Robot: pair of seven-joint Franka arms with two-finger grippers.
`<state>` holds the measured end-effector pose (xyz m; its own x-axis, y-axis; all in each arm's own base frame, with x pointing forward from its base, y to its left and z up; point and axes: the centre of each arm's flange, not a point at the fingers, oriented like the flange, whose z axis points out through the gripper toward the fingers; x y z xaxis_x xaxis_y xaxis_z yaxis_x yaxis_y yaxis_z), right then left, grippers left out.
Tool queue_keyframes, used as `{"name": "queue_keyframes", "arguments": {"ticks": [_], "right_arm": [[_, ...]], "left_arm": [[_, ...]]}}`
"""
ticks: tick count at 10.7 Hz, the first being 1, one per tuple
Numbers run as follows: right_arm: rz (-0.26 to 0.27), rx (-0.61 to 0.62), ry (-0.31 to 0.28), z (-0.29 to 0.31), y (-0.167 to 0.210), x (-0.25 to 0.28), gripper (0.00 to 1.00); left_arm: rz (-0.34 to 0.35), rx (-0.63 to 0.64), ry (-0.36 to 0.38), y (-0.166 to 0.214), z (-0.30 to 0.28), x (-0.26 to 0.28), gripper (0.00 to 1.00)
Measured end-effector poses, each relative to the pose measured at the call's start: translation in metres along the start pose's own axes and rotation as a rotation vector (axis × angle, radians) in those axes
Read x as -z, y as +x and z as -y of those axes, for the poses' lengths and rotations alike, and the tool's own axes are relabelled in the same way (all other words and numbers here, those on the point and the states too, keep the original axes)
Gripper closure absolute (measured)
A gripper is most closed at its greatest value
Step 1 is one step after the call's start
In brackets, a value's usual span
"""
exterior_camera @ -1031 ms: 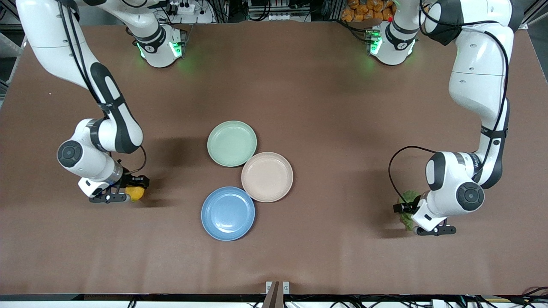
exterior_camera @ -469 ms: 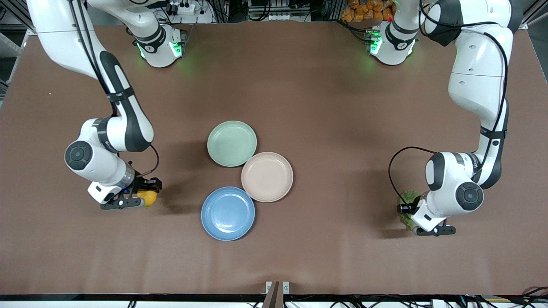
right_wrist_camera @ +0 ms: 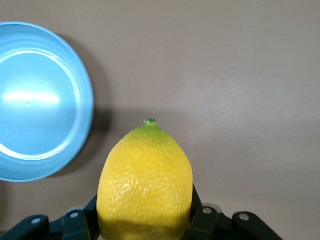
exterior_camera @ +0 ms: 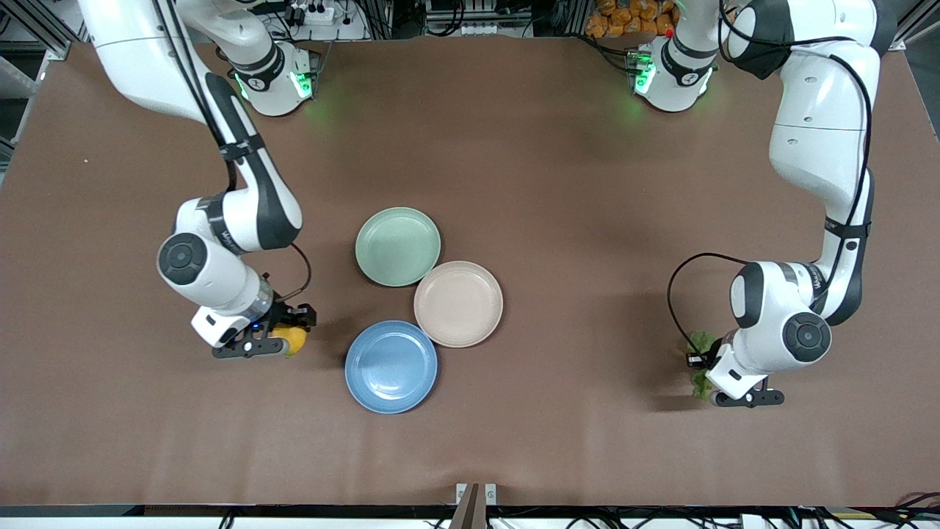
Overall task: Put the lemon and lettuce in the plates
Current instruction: 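Carry the lemon with the right gripper over the blue plate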
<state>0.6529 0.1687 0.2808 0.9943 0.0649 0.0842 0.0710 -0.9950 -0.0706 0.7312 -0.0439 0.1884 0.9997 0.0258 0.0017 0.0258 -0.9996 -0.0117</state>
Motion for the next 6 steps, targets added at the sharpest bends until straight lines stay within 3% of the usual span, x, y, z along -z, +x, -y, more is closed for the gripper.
{"name": "queue_keyframes", "arguments": {"ticks": [2,6], "right_arm": [[-0.005,-0.019,0.038,0.043,0.003,-0.004,0.36],[-0.015,-0.072,0.045,0.103,0.010,-0.026,0.36]], "left_arm": [[-0.018,-0.010,0.007,0.004,-0.002,0.009,0.96],[-0.054,-0.040,0.000,0.007,-0.023,0.040,0.96]]}}
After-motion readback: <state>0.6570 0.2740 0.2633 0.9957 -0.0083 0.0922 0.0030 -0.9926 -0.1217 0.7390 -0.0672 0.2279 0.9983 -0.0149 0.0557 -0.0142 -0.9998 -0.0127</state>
